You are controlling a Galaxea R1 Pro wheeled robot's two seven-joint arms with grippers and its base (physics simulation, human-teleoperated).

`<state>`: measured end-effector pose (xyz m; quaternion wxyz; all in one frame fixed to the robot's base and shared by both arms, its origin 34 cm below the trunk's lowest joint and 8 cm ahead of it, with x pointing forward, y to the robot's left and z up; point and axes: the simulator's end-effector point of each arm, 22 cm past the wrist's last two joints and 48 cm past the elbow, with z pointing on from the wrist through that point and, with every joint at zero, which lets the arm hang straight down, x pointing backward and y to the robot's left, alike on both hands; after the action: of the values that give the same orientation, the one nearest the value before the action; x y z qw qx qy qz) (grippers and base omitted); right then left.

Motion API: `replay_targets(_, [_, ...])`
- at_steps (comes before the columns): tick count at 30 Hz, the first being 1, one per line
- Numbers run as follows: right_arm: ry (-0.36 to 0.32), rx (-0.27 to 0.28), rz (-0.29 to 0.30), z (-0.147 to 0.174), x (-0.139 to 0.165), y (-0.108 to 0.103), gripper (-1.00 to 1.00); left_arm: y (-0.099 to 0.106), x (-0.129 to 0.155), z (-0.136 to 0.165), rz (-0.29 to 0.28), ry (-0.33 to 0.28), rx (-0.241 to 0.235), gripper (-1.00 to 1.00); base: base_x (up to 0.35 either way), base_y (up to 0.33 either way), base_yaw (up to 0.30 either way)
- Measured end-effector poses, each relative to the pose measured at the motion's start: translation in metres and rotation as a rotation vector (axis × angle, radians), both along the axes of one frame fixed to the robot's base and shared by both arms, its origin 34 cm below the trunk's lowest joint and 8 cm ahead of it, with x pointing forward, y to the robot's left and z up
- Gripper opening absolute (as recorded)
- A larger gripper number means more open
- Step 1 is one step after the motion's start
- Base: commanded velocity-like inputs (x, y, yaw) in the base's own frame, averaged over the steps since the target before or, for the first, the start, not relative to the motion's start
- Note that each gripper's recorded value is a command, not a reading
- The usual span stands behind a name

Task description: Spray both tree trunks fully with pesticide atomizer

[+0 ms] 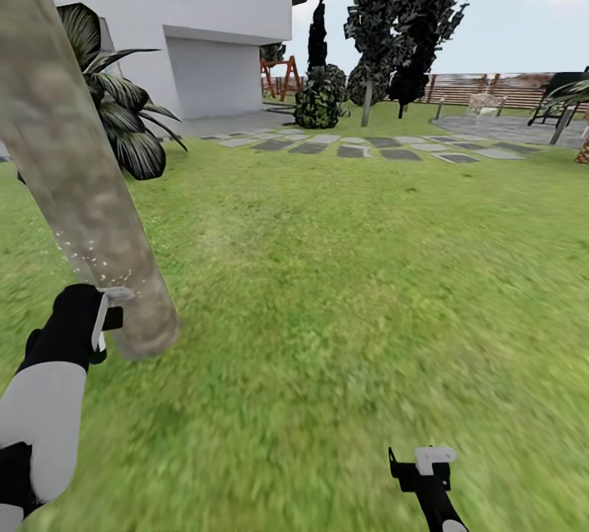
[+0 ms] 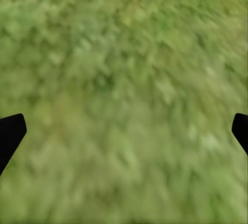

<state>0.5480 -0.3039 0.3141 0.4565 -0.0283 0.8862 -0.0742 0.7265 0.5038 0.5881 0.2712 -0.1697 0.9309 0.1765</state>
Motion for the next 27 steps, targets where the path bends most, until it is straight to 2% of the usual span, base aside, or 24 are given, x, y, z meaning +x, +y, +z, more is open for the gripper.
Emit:
replay_targets(5, [-0.001,-0.004,-0.002,0.001,0.0,-0.003,1.0,-0.001,0.002,0.002,-0.007,-0.002,0.009,-1.0,0.051,-0.031,0.001])
replay_targets(15, [-0.002,-0.008,-0.003,0.001,0.0,-0.005,1.0,0.007,0.004,0.011,-0.001,-0.012,0.023,-1.0,0.233,-0.161,0.002])
replay_targets(27, [0.003,-0.005,-0.002,-0.001,-0.001,-0.004,1.0,0.004,0.005,0.008,-0.004,-0.009,0.019,-1.0,0.18,-0.223,0.229])
